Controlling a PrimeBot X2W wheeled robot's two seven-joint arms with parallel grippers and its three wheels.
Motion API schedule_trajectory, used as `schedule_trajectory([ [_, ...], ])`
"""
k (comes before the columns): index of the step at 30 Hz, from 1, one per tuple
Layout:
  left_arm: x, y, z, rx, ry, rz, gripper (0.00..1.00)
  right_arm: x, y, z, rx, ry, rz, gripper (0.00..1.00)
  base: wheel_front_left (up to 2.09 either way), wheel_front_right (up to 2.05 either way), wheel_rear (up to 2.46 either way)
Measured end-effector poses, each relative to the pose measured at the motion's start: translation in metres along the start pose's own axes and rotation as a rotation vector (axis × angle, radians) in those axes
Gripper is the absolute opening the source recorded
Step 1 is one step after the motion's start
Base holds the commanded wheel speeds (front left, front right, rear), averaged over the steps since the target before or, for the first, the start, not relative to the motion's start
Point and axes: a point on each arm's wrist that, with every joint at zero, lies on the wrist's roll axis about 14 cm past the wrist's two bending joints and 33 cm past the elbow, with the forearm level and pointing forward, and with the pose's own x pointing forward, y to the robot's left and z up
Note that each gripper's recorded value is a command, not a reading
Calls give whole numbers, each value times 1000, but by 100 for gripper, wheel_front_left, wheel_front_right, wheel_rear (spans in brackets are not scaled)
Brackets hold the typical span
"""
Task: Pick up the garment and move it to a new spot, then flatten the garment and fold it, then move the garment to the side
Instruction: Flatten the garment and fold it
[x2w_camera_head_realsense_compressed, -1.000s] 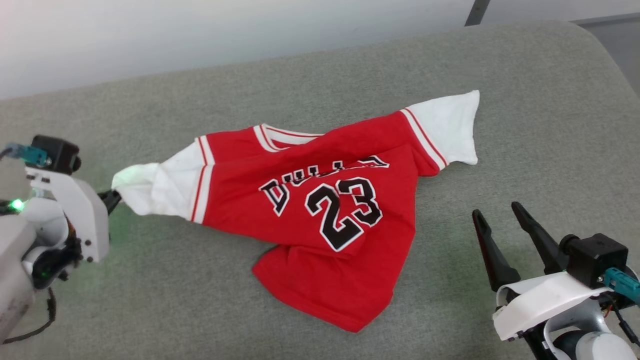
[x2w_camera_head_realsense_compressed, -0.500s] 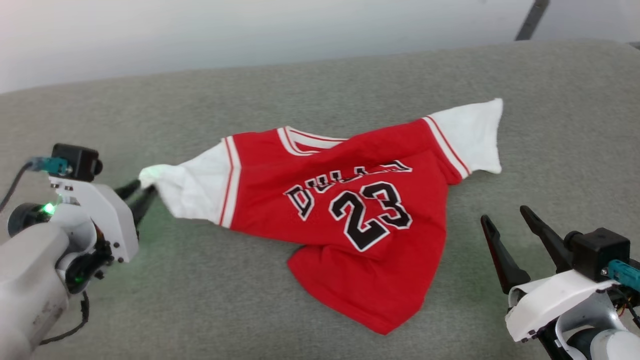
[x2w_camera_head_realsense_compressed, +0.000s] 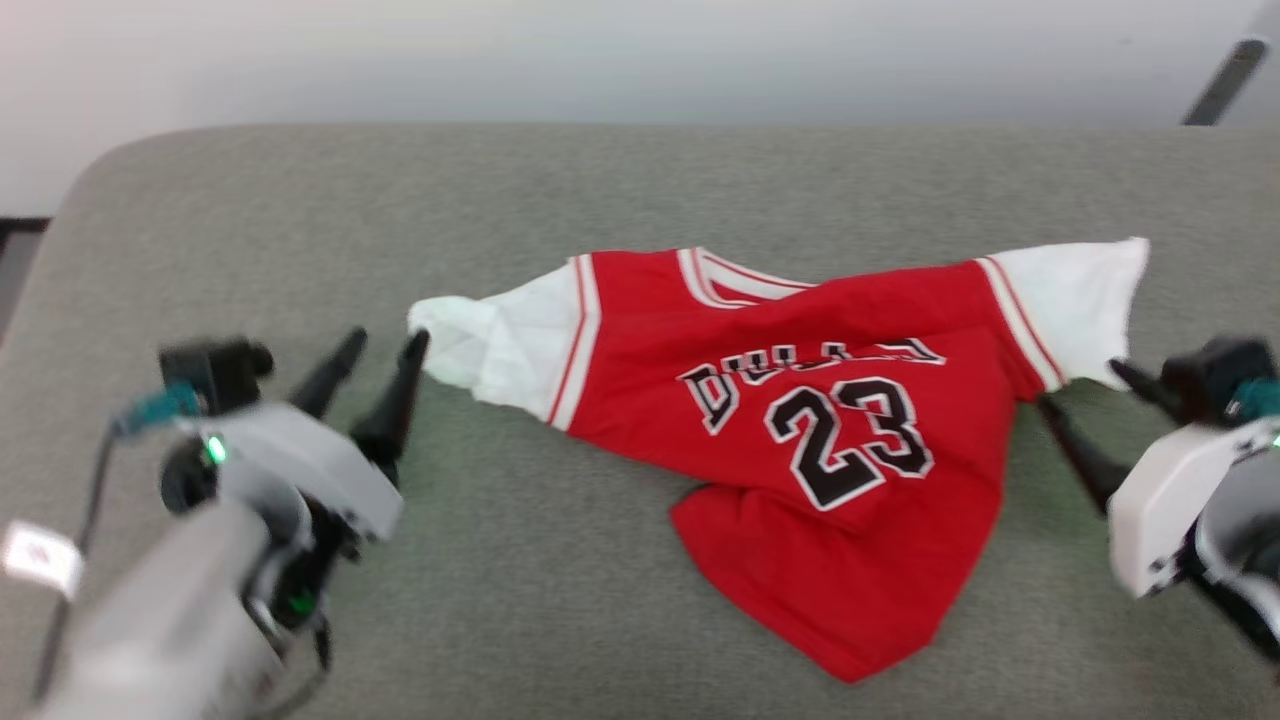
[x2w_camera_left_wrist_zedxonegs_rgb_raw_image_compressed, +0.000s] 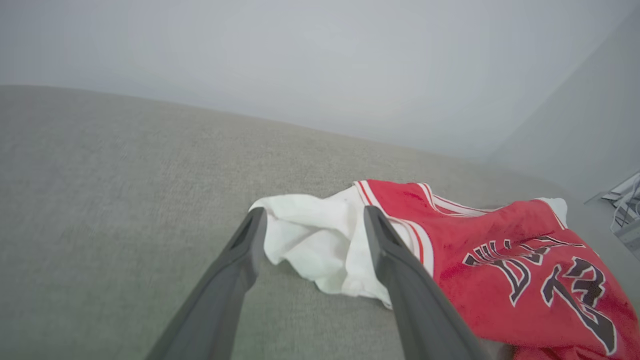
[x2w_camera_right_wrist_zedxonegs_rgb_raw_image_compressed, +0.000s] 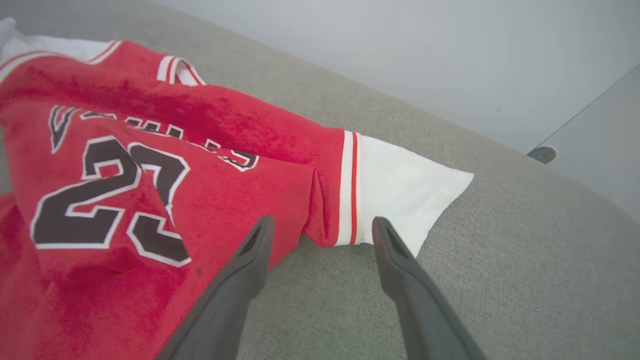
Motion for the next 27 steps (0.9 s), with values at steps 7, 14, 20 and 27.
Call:
schedule_trajectory([
  [7,-45,1,-17,-19,-115,91,100,31,-21,8,-109,167,59,100,0,0,0],
  [14,-65,12,-26,-7,-158,153,100,60,-54,11,-231,323,43,100,0,0,0],
  [20,-66,19,-29,22,-166,178,100,88,-69,1,-324,420,52,100,0,0,0],
  [27,-60,27,-40,32,-140,203,100,130,-66,-8,-401,455,88,100,0,0,0],
])
